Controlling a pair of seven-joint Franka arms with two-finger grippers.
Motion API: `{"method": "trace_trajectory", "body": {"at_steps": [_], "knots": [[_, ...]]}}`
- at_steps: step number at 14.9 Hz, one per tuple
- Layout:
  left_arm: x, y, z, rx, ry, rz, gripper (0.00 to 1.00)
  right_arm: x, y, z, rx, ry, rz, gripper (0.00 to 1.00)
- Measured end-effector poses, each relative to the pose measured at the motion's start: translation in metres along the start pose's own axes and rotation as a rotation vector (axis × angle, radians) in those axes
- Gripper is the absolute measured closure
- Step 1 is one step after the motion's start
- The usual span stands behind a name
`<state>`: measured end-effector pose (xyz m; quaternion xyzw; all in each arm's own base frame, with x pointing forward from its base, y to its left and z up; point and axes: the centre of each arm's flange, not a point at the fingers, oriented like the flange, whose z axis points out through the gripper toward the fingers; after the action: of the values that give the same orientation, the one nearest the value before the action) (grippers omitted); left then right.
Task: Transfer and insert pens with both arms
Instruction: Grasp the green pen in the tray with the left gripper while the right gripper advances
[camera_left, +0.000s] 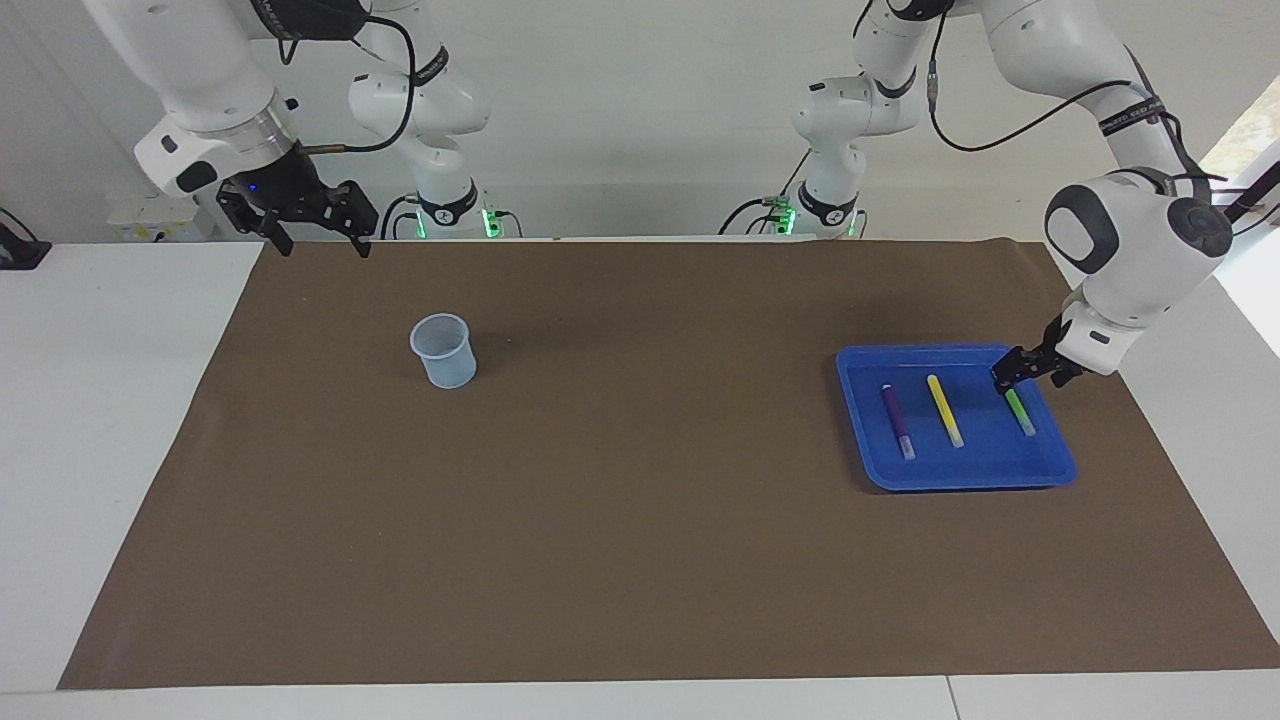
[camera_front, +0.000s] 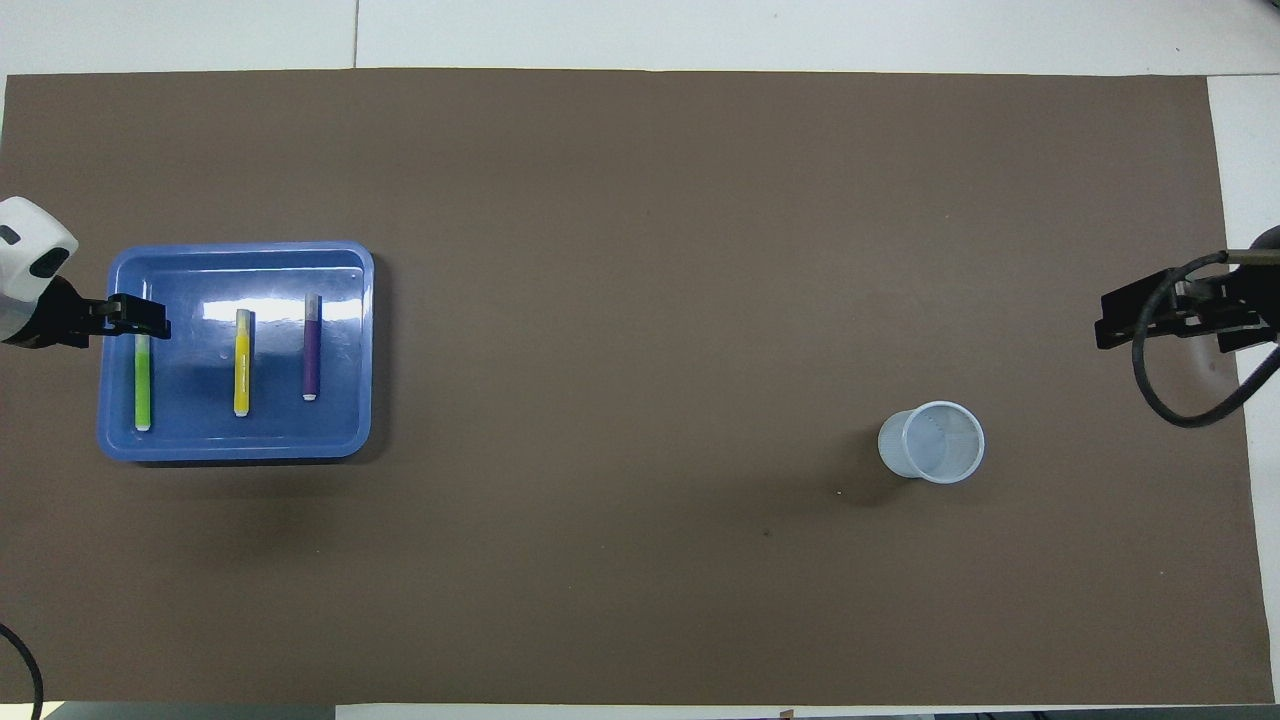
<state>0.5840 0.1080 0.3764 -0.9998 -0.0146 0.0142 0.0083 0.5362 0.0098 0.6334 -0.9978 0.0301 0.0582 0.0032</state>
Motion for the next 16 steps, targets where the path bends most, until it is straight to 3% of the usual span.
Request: {"method": "trace_trajectory", "body": {"at_steps": [8, 16], "knots": [[0.006, -0.002, 0.049, 0.008, -0.015, -0.002, 0.0, -0.009, -0.029, 0.009, 0.0, -0.051, -0.055, 0.0], [0.005, -0.016, 0.07, 0.007, -0.039, -0.024, 0.0, -0.018, -0.059, 0.017, 0.288, -0.096, -0.089, 0.0]]}}
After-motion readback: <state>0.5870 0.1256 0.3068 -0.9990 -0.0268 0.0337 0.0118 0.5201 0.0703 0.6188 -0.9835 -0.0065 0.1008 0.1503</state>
